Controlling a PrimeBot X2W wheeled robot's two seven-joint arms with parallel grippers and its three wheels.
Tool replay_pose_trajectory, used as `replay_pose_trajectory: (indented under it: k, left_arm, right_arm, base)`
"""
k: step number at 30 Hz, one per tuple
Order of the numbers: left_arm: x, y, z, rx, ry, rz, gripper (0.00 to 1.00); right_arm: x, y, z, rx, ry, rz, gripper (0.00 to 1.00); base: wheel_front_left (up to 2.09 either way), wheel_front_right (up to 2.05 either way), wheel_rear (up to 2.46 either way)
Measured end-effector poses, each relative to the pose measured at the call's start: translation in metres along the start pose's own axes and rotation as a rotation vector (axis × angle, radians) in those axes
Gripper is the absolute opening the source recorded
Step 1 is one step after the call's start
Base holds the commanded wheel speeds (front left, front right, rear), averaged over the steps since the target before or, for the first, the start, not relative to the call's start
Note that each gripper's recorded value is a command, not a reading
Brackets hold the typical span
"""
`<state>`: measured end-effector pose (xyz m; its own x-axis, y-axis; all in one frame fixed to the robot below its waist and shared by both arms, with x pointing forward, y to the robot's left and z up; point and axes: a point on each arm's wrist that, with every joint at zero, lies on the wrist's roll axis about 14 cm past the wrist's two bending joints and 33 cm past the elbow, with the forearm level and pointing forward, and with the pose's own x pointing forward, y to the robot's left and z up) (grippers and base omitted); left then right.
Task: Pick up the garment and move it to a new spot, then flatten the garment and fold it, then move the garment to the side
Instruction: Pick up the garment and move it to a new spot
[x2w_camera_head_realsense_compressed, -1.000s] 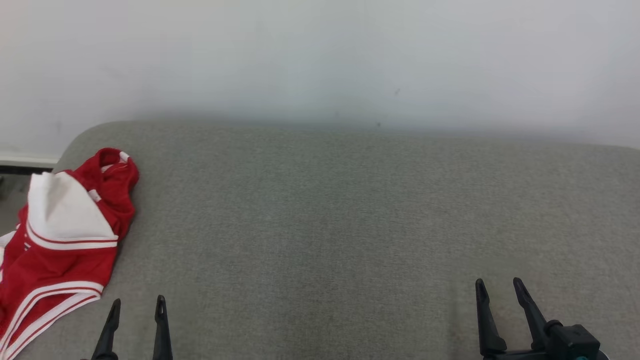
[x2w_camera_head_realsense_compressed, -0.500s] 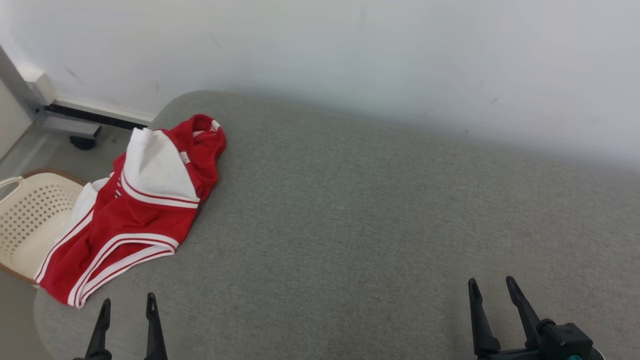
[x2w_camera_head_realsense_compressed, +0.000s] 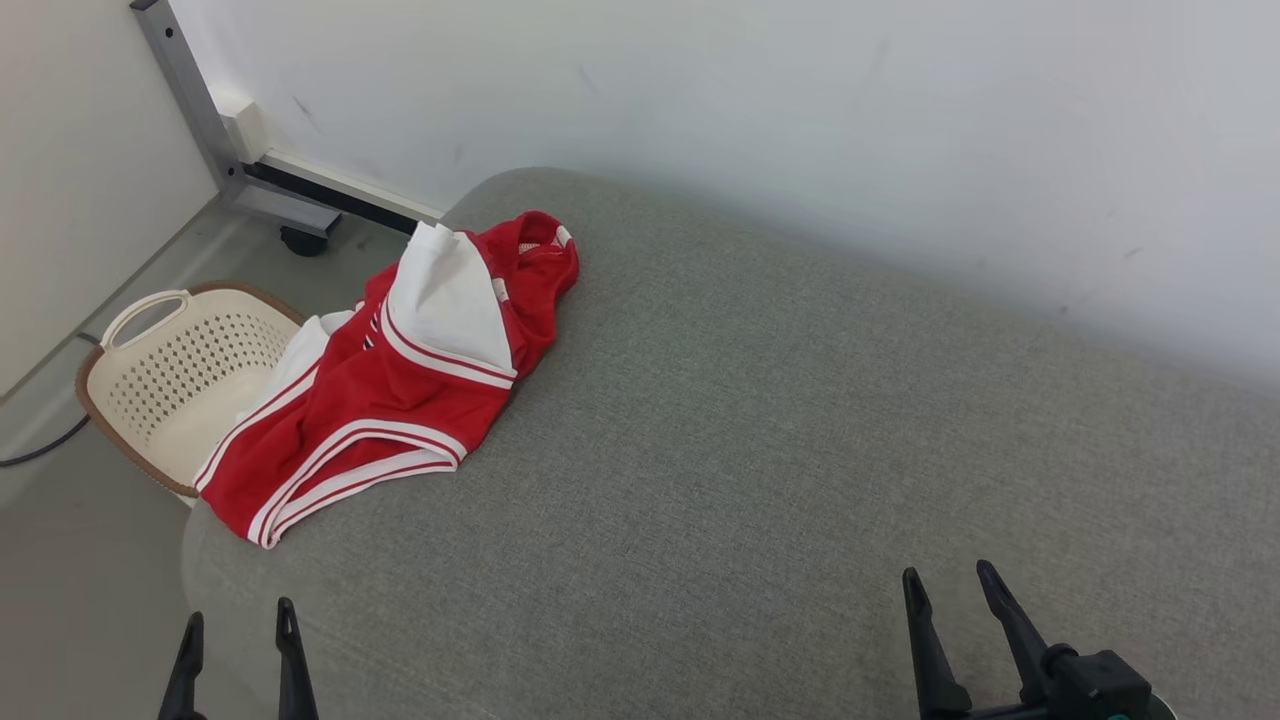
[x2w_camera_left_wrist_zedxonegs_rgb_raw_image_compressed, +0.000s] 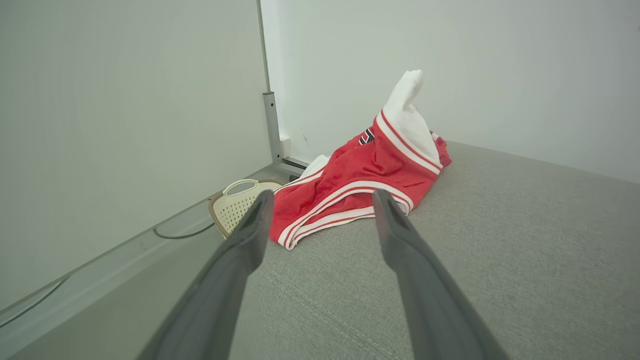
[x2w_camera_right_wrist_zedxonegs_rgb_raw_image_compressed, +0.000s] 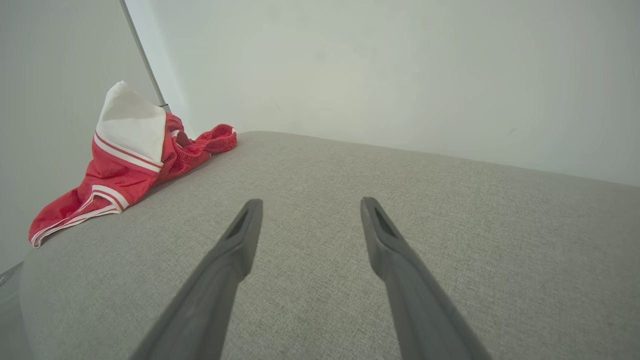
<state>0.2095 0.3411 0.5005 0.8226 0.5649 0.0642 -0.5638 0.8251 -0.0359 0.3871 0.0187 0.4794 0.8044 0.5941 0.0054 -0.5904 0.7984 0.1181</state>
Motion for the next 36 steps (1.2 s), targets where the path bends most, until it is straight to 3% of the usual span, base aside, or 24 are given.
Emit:
replay_pose_trajectory:
  k: [14, 21, 36]
  left_arm:
    - [-0.003, 0.001, -0.003, -0.02, 0.007, 0.01, 1.0]
    - [0.024, -0.022, 0.016, -0.04, -0.052, -0.048, 1.0]
    - [0.143, -0.108, 0.058, -0.052, -0.185, -0.212, 1.0]
  right_arm:
    - [-0.002, 0.003, -0.002, -0.004, 0.007, 0.009, 1.0]
    - [-0.002, -0.008, 0.009, -0.014, -0.03, -0.025, 1.0]
    - [-0.041, -0.108, 0.018, 0.0, -0.075, -0.334, 1.0]
  base:
    - [0.0, 0.0, 0.0]
    - [0.0, 0.0, 0.0]
    - [0.0, 0.0, 0.0]
